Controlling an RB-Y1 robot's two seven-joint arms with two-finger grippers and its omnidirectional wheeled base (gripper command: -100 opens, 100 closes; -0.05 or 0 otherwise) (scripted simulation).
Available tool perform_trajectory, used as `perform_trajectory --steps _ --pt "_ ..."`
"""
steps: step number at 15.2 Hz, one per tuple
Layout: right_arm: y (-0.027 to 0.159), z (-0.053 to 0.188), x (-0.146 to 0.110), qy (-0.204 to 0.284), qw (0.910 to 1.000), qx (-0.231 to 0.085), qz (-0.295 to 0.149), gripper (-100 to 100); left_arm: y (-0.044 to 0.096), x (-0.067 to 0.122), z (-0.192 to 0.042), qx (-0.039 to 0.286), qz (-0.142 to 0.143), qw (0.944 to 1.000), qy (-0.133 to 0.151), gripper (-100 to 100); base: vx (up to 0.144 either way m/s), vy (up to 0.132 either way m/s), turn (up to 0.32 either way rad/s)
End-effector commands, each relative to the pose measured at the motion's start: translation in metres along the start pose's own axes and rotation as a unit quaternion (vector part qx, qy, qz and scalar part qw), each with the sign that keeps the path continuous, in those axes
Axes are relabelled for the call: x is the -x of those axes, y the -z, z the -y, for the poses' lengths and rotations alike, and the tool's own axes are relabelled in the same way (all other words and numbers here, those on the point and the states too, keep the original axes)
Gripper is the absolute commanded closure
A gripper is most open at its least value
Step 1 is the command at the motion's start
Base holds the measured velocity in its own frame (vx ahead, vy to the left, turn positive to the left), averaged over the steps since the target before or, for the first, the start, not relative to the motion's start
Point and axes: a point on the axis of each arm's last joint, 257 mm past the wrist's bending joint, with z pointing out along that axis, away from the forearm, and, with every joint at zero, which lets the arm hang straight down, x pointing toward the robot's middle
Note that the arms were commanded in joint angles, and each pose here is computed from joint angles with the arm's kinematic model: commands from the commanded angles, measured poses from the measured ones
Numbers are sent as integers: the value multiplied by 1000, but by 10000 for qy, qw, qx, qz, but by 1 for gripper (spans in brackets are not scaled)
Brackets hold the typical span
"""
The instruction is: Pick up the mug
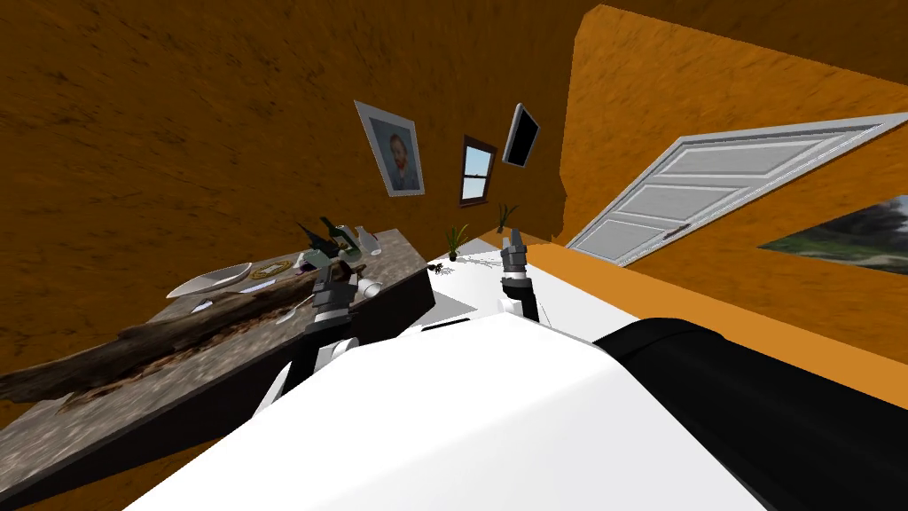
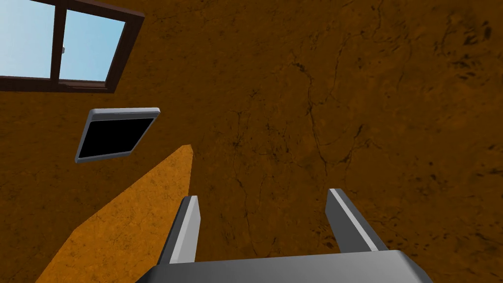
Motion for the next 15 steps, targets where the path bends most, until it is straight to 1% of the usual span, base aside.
perform_trajectory --steps 1,2,5,6,10,11,15 --pt "0 0 0 0 10000 0 0 0 3 19 -19 246 187 9995 28 -100 105 -194 204" --pt "0 0 0 0 10000 0 0 0 3 19 -19 246 187 9995 28 -100 86 -165 137" --pt "0 0 0 0 10000 0 0 0 11 46 -45 557 492 9972 104 -100 104 -130 149" --pt "0 0 0 1 10000 0 0 0 11 46 -45 557 492 9972 104 -100 98 -129 115" --pt "0 0 0 0 10000 0 0 0 27 80 -76 931 950 9908 268 -100 83 -148 167" --pt "0 0 0 0 10000 0 0 0 27 80 -76 931 950 9908 268 -100 90 -143 126" --pt "0 0 0 1 10000 0 -1 0 46 109 -104 1232 1419 9810 484 -100 100 -115 142"
